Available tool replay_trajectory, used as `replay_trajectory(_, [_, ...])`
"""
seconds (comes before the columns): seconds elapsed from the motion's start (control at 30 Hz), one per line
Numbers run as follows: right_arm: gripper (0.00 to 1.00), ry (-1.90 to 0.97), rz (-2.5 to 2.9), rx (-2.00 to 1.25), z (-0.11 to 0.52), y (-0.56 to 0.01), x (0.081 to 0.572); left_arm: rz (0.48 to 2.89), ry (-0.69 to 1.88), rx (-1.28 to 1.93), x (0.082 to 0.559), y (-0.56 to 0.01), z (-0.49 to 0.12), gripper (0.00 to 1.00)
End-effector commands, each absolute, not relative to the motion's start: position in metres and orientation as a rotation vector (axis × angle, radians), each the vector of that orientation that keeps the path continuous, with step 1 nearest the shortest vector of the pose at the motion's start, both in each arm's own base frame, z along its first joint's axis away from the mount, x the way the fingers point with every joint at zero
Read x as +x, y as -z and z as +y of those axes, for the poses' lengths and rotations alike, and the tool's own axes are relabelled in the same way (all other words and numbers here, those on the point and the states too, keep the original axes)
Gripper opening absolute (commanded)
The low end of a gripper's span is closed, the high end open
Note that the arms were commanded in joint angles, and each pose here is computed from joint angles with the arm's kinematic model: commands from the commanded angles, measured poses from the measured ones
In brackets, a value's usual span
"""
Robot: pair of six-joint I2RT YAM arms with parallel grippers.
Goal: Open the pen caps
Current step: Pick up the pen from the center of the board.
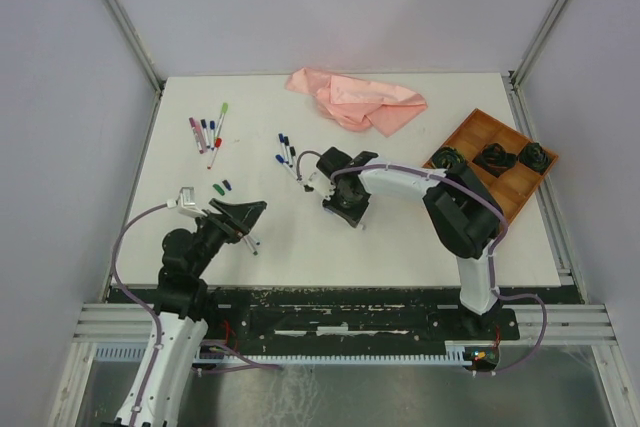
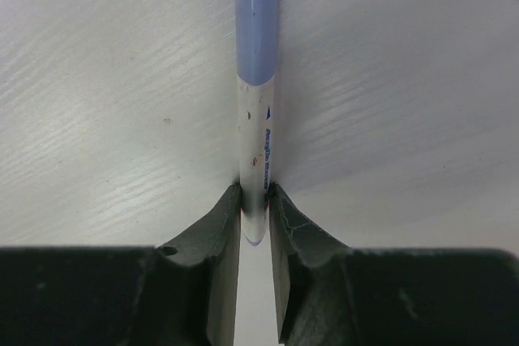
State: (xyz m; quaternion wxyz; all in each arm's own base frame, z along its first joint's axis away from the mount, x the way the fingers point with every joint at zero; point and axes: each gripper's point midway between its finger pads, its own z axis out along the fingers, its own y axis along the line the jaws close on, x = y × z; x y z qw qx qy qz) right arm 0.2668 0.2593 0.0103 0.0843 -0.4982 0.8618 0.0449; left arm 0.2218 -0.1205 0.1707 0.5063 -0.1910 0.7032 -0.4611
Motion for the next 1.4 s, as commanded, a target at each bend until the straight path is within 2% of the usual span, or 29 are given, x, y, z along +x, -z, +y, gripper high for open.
replay_trajectory(0.0, [0.25,-0.012,2.582,-1.533,0.249,0.023,0.270,1.612,1.204,-0.436,0.222,-0.193,-0.127,0.86])
replay_trajectory(0.1, [0.18,-0.031,2.577,-1.532,0.253,0.021,0.269,1.619,1.213,-0.447,0.224,-0.189,-0.127,0.86])
replay_trajectory(0.27, [0.00,-0.126,2.554,-1.491,0.261,0.003,0.270,1.609,1.266,-0.451,0.225,-0.183,-0.132,0.84])
replay_trajectory(0.7, [0.00,-0.741,2.377,-1.301,0.287,-0.106,0.255,1.526,1.329,-0.403,0.230,-0.198,-0.149,0.83])
replay_trajectory(1.03, [0.00,-1.277,2.139,-1.329,0.303,-0.174,0.208,1.380,1.342,-0.314,0.229,-0.237,-0.182,0.82])
replay_trajectory(1.2, [0.00,-1.404,2.052,-1.346,0.307,-0.196,0.192,1.371,1.354,-0.299,0.238,-0.251,-0.192,0.82])
replay_trajectory(1.37, [0.00,-1.457,2.037,-1.347,0.308,-0.201,0.186,1.365,1.407,-0.245,0.238,-0.261,-0.210,0.74])
